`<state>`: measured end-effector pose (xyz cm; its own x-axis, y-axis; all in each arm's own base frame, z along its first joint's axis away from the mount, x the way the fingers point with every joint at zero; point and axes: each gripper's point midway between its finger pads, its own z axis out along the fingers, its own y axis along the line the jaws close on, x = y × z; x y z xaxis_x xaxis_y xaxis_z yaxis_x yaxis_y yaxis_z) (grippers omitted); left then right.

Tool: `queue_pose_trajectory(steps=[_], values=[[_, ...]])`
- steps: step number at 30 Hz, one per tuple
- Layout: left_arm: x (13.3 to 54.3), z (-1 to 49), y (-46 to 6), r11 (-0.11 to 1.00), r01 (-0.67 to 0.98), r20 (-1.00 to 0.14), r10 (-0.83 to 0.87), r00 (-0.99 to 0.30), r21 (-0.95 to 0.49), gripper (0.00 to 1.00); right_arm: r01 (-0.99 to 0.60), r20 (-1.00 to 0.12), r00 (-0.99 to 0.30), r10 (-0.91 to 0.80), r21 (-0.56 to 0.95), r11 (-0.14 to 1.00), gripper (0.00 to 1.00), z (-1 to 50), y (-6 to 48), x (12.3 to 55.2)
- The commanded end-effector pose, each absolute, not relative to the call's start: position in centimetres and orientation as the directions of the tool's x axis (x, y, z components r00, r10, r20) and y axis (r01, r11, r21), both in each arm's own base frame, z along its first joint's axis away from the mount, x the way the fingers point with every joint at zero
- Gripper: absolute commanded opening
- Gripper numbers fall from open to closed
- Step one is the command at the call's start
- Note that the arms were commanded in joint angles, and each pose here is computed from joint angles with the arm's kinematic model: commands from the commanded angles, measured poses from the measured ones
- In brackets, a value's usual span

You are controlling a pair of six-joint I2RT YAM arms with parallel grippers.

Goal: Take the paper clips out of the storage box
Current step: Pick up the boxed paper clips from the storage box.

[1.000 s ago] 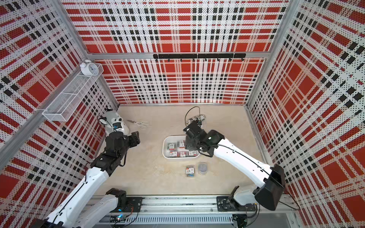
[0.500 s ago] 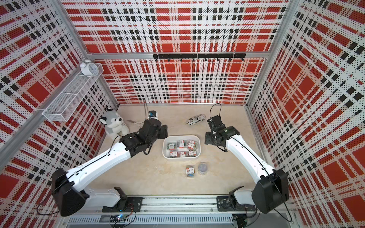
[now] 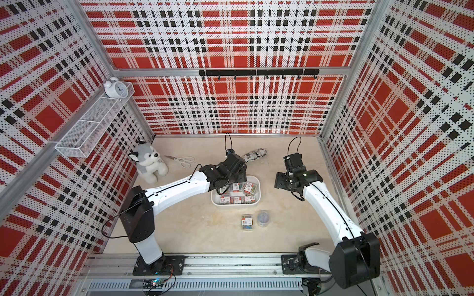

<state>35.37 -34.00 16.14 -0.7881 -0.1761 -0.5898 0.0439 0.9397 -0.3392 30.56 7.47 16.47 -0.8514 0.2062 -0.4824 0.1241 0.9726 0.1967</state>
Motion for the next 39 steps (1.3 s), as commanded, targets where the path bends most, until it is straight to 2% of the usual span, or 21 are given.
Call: queue_pose_trajectory(steps=[1,8,15,26,31,39], values=[[35.6,16.8,-37.8,0.848,-0.045,-0.488,-0.347,-0.801,-0.528,0.7,0.107,-0.505,-0.837,0.211,0.227,0.968,0.71,17.2,7.7,30.8],[35.8,16.7,-39.5,0.691,-0.276,-0.285,-0.58,-0.763,-0.668,0.73,0.097,-0.516,-0.828,0.22,0.255,0.962,0.71,17.6,7.8,30.8],[35.1,14.7,-39.8,0.579,-0.479,-0.133,-0.717,-0.684,-0.66,0.77,0.083,-0.513,-0.828,0.226,0.286,0.955,0.72,17.5,8.3,30.9],[34.1,11.8,-39.9,0.592,-0.598,-0.102,-0.751,-0.652,-0.541,0.76,0.064,-0.523,-0.82,0.231,0.318,0.946,0.71,18.0,8.8,30.8],[33.6,10.3,-38.5,0.603,-0.629,-0.111,-0.759,-0.641,-0.491,0.81,0.06,-0.529,-0.816,0.232,0.323,0.945,0.71,18.0,8.8,30.6],[33.7,7.3,-38.2,0.61,-0.66,-0.1,-0.763,-0.639,-0.439,0.83,0.056,-0.533,-0.814,0.233,0.327,0.944,0.71,18.0,8.8,30.4]])
